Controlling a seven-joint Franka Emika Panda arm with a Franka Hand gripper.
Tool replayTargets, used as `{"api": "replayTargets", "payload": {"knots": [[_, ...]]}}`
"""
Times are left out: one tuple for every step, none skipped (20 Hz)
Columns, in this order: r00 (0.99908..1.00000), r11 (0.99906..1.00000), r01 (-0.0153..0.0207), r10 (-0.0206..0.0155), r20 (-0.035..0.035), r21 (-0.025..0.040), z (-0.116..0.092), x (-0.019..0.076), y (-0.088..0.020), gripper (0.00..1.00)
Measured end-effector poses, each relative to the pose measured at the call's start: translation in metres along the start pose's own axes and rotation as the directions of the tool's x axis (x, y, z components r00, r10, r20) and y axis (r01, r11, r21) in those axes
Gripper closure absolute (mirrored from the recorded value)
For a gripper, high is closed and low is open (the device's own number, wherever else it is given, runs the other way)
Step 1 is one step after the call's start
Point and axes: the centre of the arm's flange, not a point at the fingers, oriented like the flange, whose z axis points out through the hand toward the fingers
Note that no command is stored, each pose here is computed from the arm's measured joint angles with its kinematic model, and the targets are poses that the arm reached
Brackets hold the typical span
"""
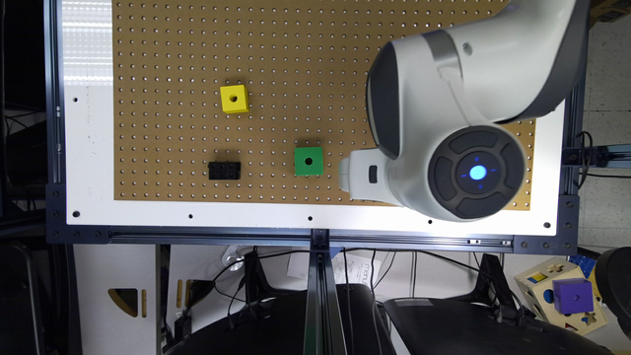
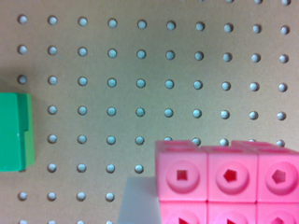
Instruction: Pick up pink block.
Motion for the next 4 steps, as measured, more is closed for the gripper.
{"api": "replayTargets", "payload": {"knots": [[1.000000, 1.000000, 0.0001, -0.0001, 0.0000, -0.0007, -0.0021, -0.0002, 0.0002, 1.00], [1.000000, 1.000000, 0.0001, -0.0001, 0.0001, -0.0009, -0.0024, -0.0003, 0.0002, 1.00], [1.000000, 0.999999, 0.0001, -0.0001, 0.0006, -0.0015, -0.0021, -0.0003, 0.0004, 1.00], [1.000000, 0.999998, 0.0001, -0.0001, 0.0008, -0.0020, -0.0019, -0.0005, 0.0005, 1.00]]}}
